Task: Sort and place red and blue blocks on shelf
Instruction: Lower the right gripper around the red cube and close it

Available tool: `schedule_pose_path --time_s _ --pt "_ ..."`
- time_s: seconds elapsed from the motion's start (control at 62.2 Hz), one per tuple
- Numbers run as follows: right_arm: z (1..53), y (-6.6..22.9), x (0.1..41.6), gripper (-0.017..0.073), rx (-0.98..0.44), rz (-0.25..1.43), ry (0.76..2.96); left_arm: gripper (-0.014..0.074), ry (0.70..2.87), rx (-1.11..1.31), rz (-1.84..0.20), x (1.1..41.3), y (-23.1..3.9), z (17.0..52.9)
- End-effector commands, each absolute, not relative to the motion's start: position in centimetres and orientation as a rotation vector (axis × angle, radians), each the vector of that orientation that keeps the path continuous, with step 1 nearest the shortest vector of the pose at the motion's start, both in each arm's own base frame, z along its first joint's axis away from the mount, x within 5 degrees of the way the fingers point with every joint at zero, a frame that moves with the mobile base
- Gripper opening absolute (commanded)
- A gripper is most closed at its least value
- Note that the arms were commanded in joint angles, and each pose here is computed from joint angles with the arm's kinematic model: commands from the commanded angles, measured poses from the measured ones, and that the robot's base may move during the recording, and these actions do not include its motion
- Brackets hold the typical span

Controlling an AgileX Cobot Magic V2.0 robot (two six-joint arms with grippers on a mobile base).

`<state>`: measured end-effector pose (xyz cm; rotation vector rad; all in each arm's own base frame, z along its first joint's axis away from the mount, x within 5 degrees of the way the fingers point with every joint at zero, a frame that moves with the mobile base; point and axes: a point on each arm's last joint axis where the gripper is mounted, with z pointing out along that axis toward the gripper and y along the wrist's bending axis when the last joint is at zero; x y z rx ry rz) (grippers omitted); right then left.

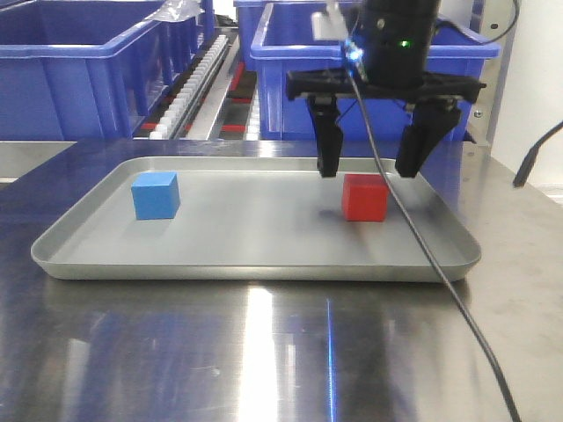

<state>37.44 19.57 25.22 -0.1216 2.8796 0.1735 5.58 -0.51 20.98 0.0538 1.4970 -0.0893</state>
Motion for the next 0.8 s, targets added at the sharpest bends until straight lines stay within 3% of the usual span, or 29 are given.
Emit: schedule_pose_path --time_s 0.0,0.273,0.691,0.788 --pt "28.0 19.4 37.3 0.0614 -0.11 0.224 2.796 0.0125 1.444 0.045 -0.101 5.6 -0.5 20.3" --pt "25.2 19.8 38.0 0.0614 -0.058 0.185 2.877 0.0125 1.444 0.045 -0.101 5.6 -0.5 20.3" --pt "25.1 19.8 38.0 0.0613 -0.046 0.189 2.887 0.0125 1.444 0.045 -0.101 5.6 -0.5 20.3" --pt "25.3 19.8 37.9 0.0557 -0.045 0.195 2.884 0.0125 1.444 0.045 -0.101 5.6 -0.5 20.3"
